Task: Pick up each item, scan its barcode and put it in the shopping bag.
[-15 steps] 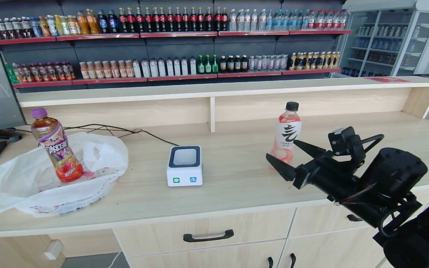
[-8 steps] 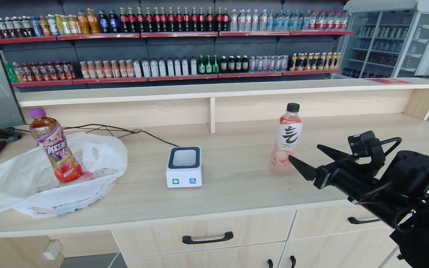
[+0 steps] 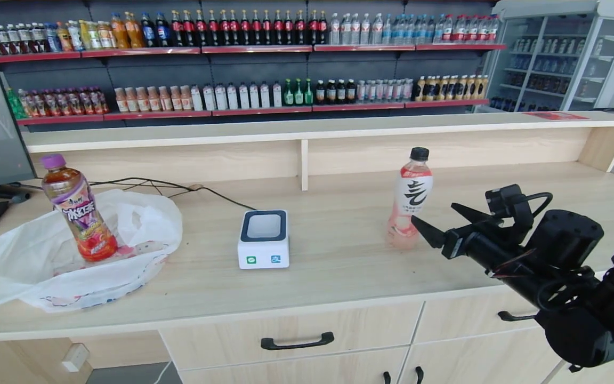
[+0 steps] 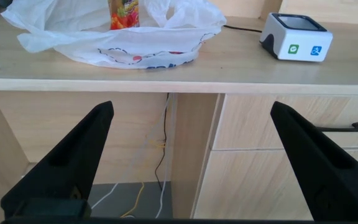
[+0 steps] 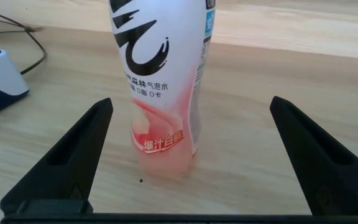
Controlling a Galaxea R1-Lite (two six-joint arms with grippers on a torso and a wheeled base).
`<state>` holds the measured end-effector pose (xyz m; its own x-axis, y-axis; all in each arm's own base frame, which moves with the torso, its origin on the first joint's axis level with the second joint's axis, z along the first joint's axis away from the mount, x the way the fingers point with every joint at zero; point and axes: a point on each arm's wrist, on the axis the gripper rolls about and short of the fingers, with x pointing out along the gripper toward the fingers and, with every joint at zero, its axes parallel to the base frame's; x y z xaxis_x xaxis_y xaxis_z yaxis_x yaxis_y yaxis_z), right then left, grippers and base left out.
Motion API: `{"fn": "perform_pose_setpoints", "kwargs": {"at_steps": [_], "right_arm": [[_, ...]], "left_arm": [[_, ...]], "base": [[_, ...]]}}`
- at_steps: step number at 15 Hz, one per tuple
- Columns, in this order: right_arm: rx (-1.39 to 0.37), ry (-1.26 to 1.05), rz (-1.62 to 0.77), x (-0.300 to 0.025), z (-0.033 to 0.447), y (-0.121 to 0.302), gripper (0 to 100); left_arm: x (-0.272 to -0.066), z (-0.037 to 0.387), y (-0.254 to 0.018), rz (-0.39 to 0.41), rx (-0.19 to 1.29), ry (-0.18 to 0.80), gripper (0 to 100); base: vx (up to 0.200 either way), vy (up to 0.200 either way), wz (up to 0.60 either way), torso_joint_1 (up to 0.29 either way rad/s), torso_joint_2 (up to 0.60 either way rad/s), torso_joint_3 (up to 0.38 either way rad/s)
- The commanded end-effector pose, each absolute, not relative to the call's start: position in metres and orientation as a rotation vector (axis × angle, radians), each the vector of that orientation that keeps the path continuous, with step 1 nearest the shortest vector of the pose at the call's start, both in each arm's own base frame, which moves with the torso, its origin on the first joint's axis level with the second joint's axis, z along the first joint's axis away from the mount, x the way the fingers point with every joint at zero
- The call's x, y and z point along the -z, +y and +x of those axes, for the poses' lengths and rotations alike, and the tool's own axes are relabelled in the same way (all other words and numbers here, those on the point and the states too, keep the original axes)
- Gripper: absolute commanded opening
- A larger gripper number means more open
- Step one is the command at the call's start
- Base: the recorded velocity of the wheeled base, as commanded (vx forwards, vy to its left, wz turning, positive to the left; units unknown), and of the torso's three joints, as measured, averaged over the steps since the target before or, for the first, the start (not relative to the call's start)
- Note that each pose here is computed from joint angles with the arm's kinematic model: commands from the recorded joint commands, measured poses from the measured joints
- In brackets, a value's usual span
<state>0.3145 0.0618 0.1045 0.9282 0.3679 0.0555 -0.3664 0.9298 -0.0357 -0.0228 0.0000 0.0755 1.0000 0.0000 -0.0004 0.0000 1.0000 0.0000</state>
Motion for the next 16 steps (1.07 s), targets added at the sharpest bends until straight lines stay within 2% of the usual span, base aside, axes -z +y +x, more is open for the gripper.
{"fn": "perform_pose_setpoints", "kwargs": {"at_steps": [1,16], "right_arm": [[-0.375,-0.054,-0.025,-0.098,0.323,0.063,100],[-0.438,-0.116,-0.020,-0.080,0.371,0.097,100]], "left_arm": [[-0.075,-0.023,0.000,0.000,0.000,0.000,100],[-0.075,-0.023,0.000,0.000,0.000,0.000,100]], "base": [[0.000,0.000,0.00,0.000,0.00,0.000],[0.000,0.000,0.00,0.000,0.00,0.000]]}}
